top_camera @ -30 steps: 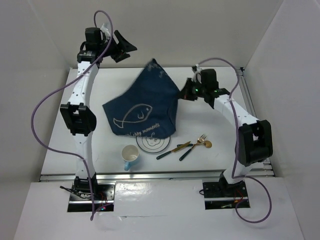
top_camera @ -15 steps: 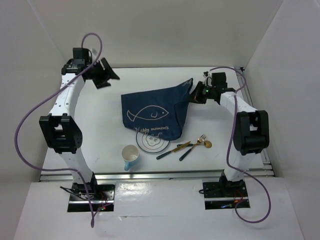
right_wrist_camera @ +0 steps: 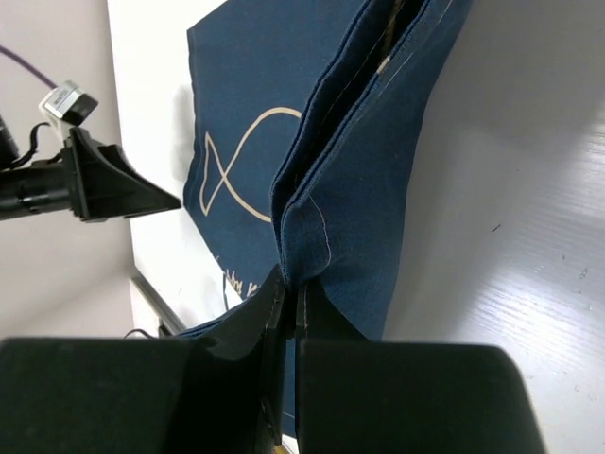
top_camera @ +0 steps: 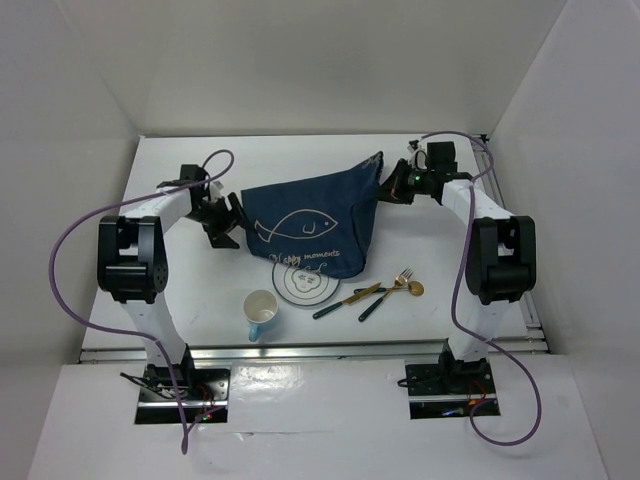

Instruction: Set the dinner table for one person

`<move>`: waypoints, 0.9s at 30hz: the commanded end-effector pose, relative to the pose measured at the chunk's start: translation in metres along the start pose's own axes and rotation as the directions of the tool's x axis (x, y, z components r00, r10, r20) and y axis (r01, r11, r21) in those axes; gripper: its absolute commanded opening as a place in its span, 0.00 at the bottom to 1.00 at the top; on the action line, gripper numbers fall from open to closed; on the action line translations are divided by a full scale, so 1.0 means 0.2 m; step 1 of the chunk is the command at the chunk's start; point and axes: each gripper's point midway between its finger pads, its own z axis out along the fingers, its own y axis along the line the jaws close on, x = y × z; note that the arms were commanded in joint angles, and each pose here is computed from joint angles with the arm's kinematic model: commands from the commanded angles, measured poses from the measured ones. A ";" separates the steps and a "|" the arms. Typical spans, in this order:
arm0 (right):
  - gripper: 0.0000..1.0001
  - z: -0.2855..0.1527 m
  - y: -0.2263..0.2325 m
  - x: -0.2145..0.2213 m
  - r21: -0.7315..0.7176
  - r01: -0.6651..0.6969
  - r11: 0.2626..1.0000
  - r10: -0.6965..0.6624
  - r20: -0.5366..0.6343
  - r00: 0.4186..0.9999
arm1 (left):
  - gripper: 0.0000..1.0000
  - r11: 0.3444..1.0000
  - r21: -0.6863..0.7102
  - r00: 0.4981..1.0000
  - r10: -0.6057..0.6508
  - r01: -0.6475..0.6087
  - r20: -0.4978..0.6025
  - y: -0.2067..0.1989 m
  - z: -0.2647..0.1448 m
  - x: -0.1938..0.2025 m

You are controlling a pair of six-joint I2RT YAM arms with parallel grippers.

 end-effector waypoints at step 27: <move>0.00 -0.35 0.38 -0.37 -0.139 0.192 0.971 -0.172 0.147 0.974 | 0.00 0.912 0.117 0.838 0.304 -0.394 0.453 -0.82 -0.89 -0.46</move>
